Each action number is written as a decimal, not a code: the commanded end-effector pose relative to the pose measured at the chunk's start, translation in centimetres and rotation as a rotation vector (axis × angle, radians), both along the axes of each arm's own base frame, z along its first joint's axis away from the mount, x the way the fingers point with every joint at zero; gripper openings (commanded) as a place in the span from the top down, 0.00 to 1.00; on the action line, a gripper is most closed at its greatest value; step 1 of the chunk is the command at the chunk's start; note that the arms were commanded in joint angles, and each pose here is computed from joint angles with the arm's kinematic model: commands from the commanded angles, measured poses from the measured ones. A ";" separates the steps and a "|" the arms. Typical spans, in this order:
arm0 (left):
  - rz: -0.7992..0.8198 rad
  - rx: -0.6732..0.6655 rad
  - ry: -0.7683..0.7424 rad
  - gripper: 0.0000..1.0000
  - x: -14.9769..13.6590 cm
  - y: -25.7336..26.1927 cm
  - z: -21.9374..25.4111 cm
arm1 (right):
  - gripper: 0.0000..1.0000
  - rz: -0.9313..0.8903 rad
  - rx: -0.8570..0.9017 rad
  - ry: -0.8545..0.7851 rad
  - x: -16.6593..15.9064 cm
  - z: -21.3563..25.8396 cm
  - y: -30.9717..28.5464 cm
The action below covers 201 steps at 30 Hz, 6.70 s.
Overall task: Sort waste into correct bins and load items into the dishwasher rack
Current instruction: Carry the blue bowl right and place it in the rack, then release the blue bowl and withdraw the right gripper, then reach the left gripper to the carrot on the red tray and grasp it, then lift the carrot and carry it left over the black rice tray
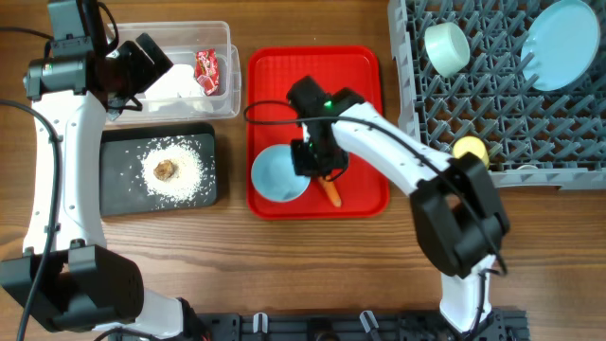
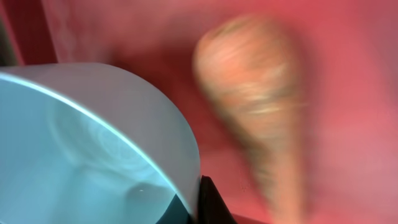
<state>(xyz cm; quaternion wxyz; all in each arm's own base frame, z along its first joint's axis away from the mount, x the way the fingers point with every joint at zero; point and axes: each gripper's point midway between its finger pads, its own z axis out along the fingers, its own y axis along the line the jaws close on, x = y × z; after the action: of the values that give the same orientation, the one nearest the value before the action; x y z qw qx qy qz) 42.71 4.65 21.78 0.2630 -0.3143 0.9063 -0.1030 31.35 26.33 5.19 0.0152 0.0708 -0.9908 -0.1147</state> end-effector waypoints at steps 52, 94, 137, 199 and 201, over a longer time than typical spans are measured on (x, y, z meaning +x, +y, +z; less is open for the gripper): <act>-0.003 0.008 -0.015 0.00 0.1 0.1 0.5 | 0.96 -0.022 -1.475 -0.619 24.3 14.0 -45.1; -0.003 0.008 -0.015 0.00 0.1 0.1 0.5 | 0.41 0.154 -1.383 -0.678 26.0 12.3 -35.9; -0.042 -0.129 -0.019 0.00 0.0 -2.2 0.7 | 0.07 0.129 0.280 -0.865 9.3 27.0 -15.2; -0.596 0.255 0.593 0.69 -10.4 -28.8 -22.1 | 0.00 -0.496 0.134 -0.674 7.1 24.6 -30.6; -0.579 0.255 0.608 0.73 -10.3 -28.0 -21.6 | 0.00 -0.496 0.134 -0.674 7.1 24.6 -30.6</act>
<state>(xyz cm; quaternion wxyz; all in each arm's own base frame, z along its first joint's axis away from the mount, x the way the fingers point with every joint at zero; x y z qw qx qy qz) 31.82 -25.12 0.27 -0.0136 -0.0118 0.9997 0.0156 38.24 -4.03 30.23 -0.3489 -0.1241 -0.9169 -0.1488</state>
